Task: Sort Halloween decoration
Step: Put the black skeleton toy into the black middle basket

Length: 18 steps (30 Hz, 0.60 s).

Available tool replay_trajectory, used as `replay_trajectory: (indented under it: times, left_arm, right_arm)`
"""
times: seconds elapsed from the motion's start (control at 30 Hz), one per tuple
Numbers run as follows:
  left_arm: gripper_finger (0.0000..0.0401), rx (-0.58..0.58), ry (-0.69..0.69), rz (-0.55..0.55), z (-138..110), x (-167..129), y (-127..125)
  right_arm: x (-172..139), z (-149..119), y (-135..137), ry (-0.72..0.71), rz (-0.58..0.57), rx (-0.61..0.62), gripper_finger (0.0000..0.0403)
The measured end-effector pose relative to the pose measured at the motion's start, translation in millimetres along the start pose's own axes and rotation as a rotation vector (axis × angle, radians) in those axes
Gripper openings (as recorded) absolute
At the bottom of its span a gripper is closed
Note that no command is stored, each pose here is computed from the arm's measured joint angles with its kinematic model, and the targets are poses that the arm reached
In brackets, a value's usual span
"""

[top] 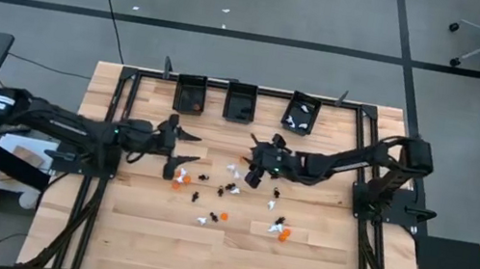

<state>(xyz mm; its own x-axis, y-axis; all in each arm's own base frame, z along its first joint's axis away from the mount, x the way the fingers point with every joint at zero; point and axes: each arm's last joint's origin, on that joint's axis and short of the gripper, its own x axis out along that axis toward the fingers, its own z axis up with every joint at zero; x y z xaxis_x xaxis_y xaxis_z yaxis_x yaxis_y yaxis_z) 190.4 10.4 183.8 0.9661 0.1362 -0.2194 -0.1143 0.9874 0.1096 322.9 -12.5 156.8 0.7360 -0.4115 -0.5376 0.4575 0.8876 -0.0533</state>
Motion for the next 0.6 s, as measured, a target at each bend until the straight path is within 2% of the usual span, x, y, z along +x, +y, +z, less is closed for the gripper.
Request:
replay_trajectory:
  times: [0.17,0.43,0.6]
  left_arm:
    - [0.0254,-0.060,0.045,-0.117,-10.1,10.5,-12.2]
    - [0.0241,-0.069,0.159,-0.244,-27.1,10.7,-59.3]
    - [0.0226,-0.134,0.228,-0.194,-42.3,16.4,-71.6]
  right_arm:
    - [-13.7,-17.4,4.0,-0.078,0.043,0.059,0.0189]
    - [-19.1,-38.9,-0.5,-0.152,0.023,0.068,0.0189]
    - [-17.7,-38.1,-4.4,-0.163,0.060,0.064,0.0189]
